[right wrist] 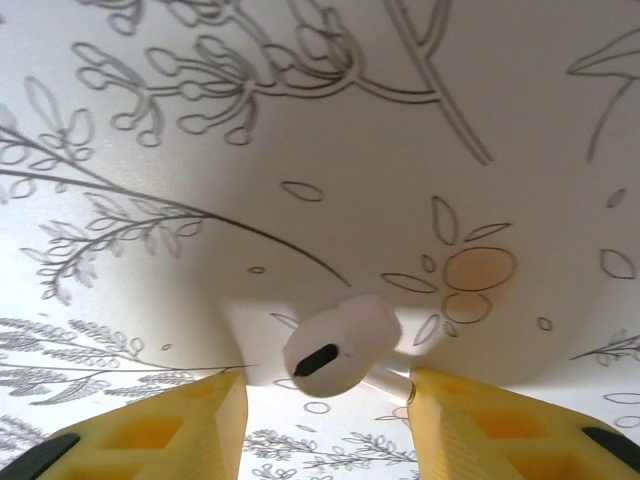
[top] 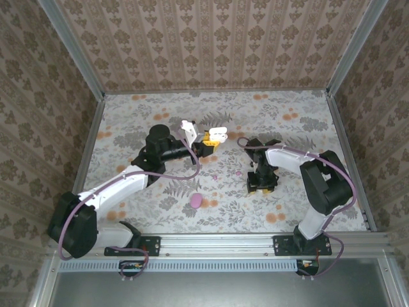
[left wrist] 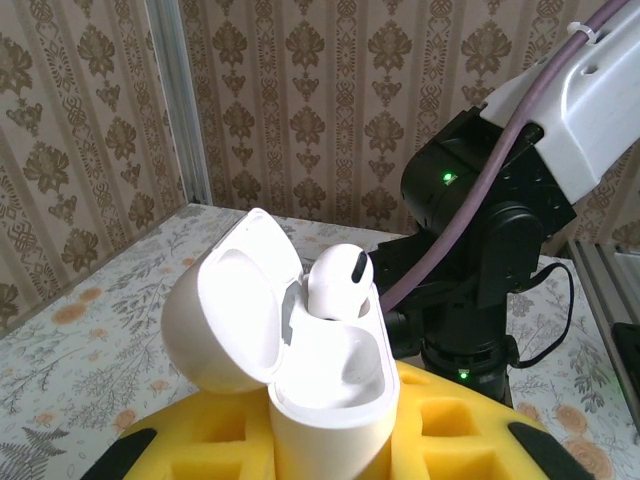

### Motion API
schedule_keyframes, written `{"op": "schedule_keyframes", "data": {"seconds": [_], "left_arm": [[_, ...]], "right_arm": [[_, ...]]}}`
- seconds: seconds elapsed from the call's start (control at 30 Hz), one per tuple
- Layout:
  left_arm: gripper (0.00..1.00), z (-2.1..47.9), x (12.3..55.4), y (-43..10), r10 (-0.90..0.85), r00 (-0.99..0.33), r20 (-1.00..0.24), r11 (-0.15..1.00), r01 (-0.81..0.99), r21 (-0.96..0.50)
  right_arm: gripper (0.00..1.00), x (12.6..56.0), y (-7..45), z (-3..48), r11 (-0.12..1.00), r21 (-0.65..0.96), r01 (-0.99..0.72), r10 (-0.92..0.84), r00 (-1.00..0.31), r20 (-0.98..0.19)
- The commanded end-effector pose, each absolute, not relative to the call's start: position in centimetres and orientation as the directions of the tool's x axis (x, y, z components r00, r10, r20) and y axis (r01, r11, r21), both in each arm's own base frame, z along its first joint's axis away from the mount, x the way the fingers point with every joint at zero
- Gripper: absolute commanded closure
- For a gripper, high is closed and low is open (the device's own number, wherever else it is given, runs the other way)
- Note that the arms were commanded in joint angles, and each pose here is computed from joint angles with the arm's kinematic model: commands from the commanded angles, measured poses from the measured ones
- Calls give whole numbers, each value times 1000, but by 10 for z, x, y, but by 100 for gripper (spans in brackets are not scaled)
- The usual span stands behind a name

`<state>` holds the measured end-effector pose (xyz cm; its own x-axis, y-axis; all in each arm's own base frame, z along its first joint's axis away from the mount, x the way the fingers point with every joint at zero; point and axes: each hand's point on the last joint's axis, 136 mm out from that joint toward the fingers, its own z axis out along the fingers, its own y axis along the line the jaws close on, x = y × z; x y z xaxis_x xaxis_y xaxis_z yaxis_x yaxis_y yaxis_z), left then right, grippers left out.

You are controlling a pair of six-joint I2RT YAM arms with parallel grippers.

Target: Insert the wireless bluetooth earbuds into the charging case

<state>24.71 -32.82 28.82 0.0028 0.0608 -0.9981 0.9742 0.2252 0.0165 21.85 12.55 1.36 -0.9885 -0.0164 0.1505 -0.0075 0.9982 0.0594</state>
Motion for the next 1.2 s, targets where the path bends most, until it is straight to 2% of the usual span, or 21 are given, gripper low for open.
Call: {"op": "schedule_keyframes", "data": {"seconds": [0.0,0.1,0.27,0.43,0.63,0.8,1.0,1.07,1.17], "left_arm": [[93,292,246,-326,51,12,-999,224,974,23],[93,292,246,-325,50,12,-999,226,974,23],[93,293,246,-325,48,12,-999,227,974,22],[93,293,246,-325,51,12,-999,228,973,24],[93,294,247,-326,50,12,-999,228,973,23],[93,296,246,-327,47,9,-999,223,975,20],[93,296,246,-326,50,10,-999,227,974,21],[93,295,247,-326,50,8,-999,228,973,19],[93,295,247,-327,50,6,-999,227,974,17]], "right_arm": [[53,216,135,21,995,100,0,-15,-990,143],[53,219,147,24,987,161,-13,-34,-992,122],[53,221,147,29,988,153,-34,-50,-994,99],[52,226,114,35,1000,-22,-7,-6,-996,84],[51,238,116,32,1000,-2,17,17,-998,56],[56,245,122,22,1000,13,16,15,-997,71],[58,247,117,15,1000,-14,10,11,-998,69],[64,246,119,14,1000,-1,10,10,-997,82],[64,246,119,10,1000,-3,10,10,-996,89]]}}
